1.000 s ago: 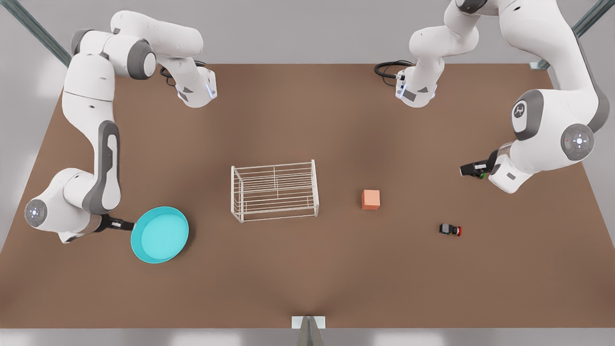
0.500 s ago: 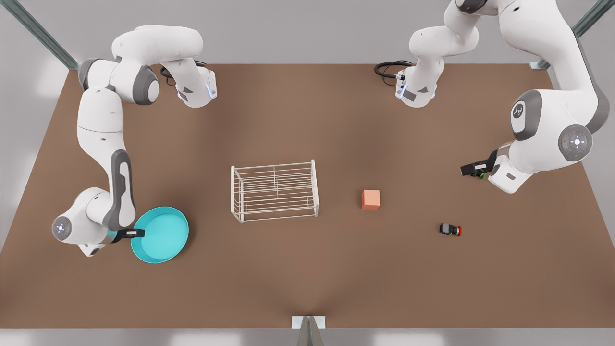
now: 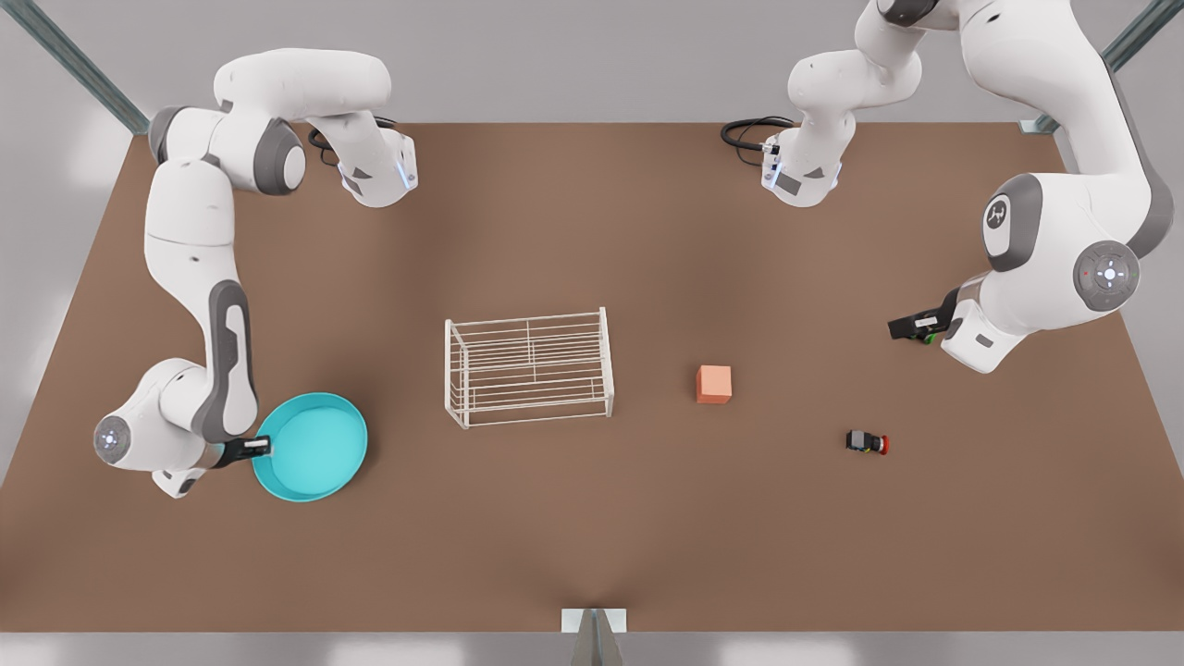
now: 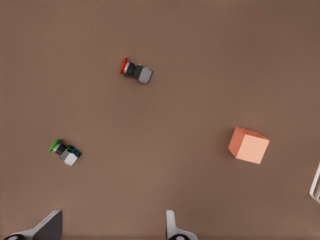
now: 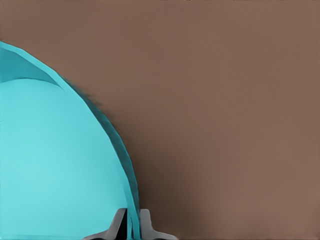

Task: Place the plate on the shelf with right arm and place the red button switch in the plate with left arm

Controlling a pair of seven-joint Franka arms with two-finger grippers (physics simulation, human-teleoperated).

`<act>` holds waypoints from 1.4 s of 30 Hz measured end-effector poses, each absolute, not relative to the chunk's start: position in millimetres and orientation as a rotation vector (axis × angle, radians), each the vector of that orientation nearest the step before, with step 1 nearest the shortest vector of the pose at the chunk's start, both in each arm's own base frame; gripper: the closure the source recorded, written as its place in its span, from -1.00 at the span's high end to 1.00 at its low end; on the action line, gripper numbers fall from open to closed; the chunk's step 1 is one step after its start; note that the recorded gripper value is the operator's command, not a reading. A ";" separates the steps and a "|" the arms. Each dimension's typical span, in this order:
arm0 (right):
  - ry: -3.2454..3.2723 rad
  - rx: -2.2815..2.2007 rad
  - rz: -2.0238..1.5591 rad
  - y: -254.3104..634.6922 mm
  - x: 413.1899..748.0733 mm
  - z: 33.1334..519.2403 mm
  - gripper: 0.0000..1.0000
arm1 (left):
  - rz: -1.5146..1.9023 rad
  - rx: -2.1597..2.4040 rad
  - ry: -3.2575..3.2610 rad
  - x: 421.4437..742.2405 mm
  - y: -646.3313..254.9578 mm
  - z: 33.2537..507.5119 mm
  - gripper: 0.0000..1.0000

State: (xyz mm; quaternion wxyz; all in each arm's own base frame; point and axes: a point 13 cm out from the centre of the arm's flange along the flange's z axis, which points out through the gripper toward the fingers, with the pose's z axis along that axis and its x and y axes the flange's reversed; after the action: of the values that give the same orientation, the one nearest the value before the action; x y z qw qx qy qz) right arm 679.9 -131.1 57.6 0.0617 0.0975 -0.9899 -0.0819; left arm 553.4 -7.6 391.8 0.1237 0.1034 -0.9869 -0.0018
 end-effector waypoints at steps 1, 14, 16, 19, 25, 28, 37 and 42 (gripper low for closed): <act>-2.990 0.305 -0.254 -129.8 679.4 60.0 -0.63 | -0.006 0.302 -2.878 553.3 -7.7 391.8 1.00; -2.946 0.453 -0.425 -83.9 670.9 174.9 -0.65 | -0.013 0.348 -2.856 550.6 -16.1 375.5 1.00; -2.918 0.499 -0.490 -59.0 665.4 196.4 -0.65 | 0.002 0.418 -2.840 552.4 -34.4 353.9 1.00; -2.871 0.591 -0.560 -15.4 656.0 231.0 -0.65 | -0.017 0.475 -2.873 565.8 -92.2 342.9 1.00; -2.768 0.764 -0.623 74.2 630.2 284.4 -0.63 | 0.047 0.965 -2.788 620.3 -63.1 266.4 1.00; -2.706 0.818 -0.660 122.2 615.2 291.2 -0.61 | 0.015 1.115 -2.776 643.0 -70.8 218.1 1.00; -2.565 0.881 -0.687 276.3 568.6 264.2 -0.60 | -0.011 1.628 -2.686 687.8 -28.4 145.2 1.00; -2.582 0.794 -0.670 313.1 564.4 231.3 -0.59 | -0.116 1.743 -2.649 677.0 -5.5 108.5 1.00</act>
State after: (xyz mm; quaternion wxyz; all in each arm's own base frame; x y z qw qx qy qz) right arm 564.4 313.1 231.3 0.1781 0.2806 -0.9129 -0.2368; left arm 677.0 -5.5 108.5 -0.0160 0.5493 -0.8347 -0.0367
